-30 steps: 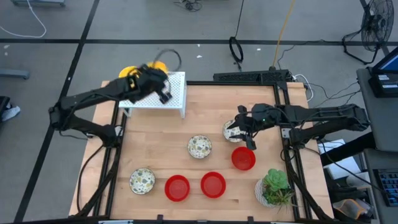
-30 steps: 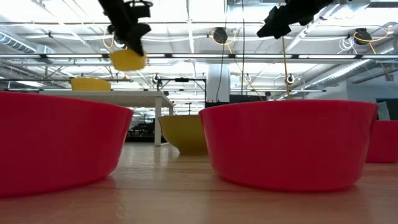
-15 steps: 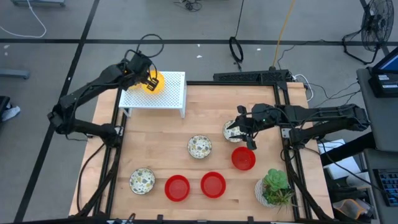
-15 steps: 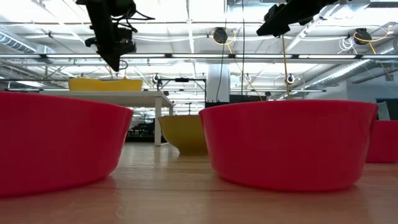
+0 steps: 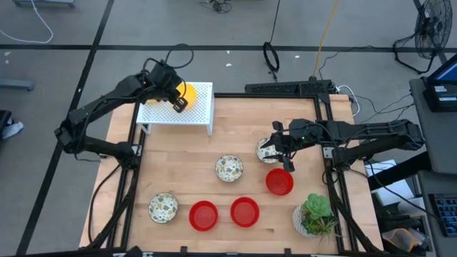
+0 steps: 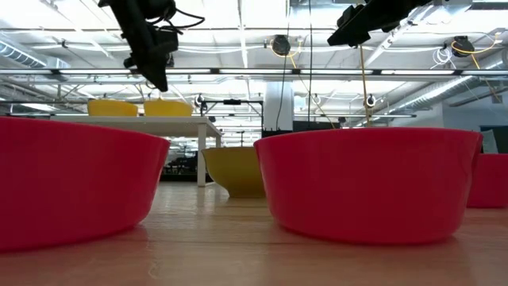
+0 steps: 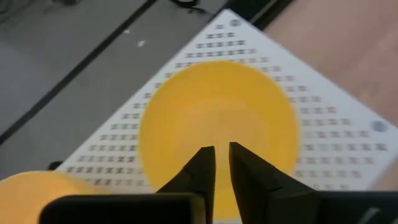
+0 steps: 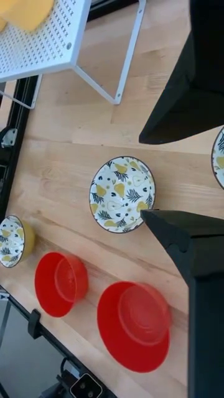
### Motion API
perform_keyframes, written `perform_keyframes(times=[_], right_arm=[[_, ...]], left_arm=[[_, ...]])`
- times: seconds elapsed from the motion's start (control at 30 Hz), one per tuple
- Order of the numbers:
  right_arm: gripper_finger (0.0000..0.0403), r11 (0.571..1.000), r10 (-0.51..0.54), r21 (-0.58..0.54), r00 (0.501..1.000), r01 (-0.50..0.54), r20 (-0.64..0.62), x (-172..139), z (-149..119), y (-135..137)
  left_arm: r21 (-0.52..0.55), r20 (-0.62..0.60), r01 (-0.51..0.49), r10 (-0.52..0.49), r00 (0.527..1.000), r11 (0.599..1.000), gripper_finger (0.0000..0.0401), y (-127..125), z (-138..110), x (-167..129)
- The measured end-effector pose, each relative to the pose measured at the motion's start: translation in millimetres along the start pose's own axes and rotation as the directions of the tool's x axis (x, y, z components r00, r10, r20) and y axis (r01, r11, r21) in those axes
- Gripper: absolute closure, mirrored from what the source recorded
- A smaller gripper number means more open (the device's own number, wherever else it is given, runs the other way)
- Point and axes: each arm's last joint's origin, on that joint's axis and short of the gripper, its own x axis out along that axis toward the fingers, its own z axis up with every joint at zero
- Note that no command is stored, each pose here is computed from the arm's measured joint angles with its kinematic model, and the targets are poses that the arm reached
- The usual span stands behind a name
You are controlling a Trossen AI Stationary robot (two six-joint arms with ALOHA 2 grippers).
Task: Pick & Place Mini bowls
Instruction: Stack the yellow bowl on top of the other yellow bowl on the shelf
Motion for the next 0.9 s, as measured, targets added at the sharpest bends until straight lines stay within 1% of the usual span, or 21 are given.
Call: perform_keyframes(times=[0.1,0.23,0.37,0.47,0.57,0.67,0.83,0.9], right_arm=[[0.0234,1.000,0.000,0.000,1.000,0.000,-0.001,0.0,-0.1,0.0],[0.0234,1.000,0.001,0.000,1.000,-0.001,-0.001,0.0,-0.1,0.1],[0.0234,1.000,0.001,0.000,1.000,-0.001,-0.001,0.0,-0.1,0.1],[0.0234,1.000,0.001,0.000,1.000,-0.001,-0.001,0.0,-0.1,0.2],[0.0234,1.000,0.001,0.000,1.000,-0.001,-0.002,0.1,-0.4,0.2],[0.0234,1.000,0.001,0.010,1.000,-0.001,-0.003,0.1,-0.4,0.3],[0.0234,0.999,0.001,0.033,1.000,-0.001,-0.003,0.1,-0.4,0.3],[0.0234,0.999,0.002,0.034,1.000,-0.001,-0.004,0.1,-0.5,0.3]], left_arm=[[0.014,0.002,0.028,-0.028,1.000,1.000,0.0314,-4.2,0.1,-0.5],[0.030,0.003,0.046,-0.046,0.999,0.998,0.0262,-9.9,0.1,-1.4],[0.048,0.000,0.136,-0.136,0.991,0.990,0.0214,-18.3,-0.2,-2.5],[0.076,-0.020,0.157,-0.156,0.988,0.985,0.0186,-27.4,0.3,2.4],[0.099,-0.051,0.161,-0.157,0.986,0.982,0.0168,-32.5,0.9,11.7],[0.124,-0.094,0.146,-0.135,0.986,0.981,0.0160,-37.6,1.9,26.7],[0.154,-0.145,0.022,0.000,0.989,0.988,0.0158,-38.3,1.8,46.7],[0.157,-0.160,0.007,0.019,0.987,0.988,0.0162,-37.4,1.6,52.0]])
